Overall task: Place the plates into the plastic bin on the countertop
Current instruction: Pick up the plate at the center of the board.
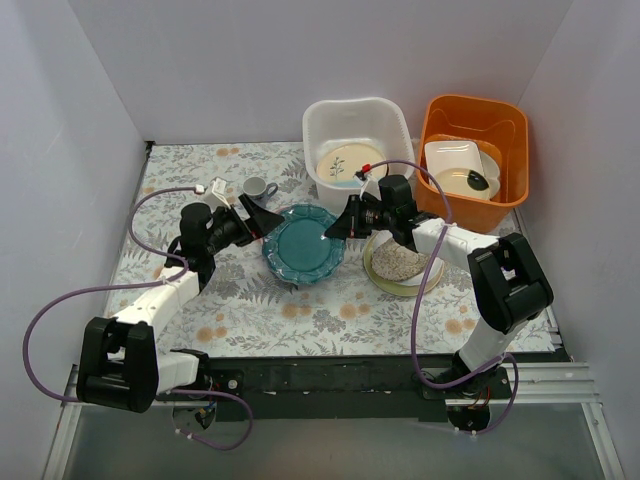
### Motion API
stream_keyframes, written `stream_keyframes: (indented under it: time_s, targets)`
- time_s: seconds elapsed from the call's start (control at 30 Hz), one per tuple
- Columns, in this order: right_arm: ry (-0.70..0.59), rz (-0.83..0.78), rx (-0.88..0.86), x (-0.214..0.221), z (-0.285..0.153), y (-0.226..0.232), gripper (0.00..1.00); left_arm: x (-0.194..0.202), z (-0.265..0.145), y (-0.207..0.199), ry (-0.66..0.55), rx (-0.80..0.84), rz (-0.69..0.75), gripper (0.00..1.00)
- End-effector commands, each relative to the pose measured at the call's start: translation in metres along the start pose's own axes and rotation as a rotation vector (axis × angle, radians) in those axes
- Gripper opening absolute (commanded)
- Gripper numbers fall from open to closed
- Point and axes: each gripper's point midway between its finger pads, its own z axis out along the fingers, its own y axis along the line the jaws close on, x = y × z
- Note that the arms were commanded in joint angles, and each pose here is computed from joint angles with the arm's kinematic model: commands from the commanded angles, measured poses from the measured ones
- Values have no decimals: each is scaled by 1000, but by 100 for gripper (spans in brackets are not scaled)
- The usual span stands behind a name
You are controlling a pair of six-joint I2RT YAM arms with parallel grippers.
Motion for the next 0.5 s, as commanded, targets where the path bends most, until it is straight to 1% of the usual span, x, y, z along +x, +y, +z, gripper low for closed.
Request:
stream_keyframes:
  time_s: [0.0, 0.27, 0.47]
  targets:
    - [-80, -88, -124, -32, -7, 43, 1, -19, -1, -11, -47, -1, 50, 98]
    - [-76, -97, -126, -37, -8, 46, 1, -23, -2, -1, -70, -65, 46, 98]
    - [-99, -101, -114, -47, -15, 44, 1, -30, 1, 4, -76, -105, 45, 98]
